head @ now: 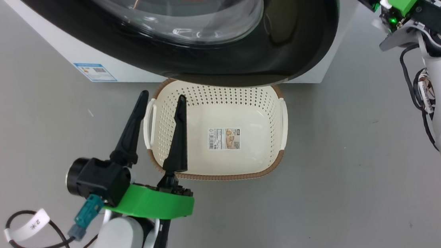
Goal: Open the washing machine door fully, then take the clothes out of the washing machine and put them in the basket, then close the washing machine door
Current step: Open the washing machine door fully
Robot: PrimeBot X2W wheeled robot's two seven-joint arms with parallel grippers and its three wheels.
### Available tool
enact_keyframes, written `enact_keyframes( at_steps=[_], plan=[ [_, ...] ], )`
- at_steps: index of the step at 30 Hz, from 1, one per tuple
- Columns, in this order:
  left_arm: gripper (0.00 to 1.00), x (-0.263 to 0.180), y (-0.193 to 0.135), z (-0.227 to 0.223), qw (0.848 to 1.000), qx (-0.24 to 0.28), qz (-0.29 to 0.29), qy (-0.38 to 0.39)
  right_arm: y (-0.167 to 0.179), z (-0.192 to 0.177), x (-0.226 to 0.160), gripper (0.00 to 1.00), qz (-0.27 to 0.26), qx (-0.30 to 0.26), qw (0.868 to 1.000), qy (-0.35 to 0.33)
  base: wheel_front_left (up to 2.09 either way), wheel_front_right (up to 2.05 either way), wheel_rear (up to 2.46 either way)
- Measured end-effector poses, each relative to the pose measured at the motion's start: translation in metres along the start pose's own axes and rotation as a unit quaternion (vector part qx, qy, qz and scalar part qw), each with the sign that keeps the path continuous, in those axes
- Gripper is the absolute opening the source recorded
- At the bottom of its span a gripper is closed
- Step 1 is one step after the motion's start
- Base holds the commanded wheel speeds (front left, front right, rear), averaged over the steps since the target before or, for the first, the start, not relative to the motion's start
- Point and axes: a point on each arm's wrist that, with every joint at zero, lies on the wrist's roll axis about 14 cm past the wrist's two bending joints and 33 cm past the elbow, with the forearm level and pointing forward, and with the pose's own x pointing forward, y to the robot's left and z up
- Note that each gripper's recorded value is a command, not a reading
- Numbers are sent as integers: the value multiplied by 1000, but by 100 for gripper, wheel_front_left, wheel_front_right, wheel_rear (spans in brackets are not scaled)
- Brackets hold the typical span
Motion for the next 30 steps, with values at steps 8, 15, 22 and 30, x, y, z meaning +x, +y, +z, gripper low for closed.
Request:
enact_keyframes(
  at_steps=[8,15,22,30],
  plan=[
    [100,-2,-3,11,1000,2,-3,-11,6,-10,-13,0,4,-9,1000,4,0,0,0],
    [100,-9,-3,23,1000,5,2,-21,12,-27,-26,0,10,-15,1000,20,0,0,0],
    [100,-22,3,30,1000,8,16,-25,20,-45,-32,0,22,-16,999,36,0,0,0],
    [100,-38,10,42,999,11,32,-35,38,-72,-36,0,48,-17,997,62,0,0,0]
  ],
)
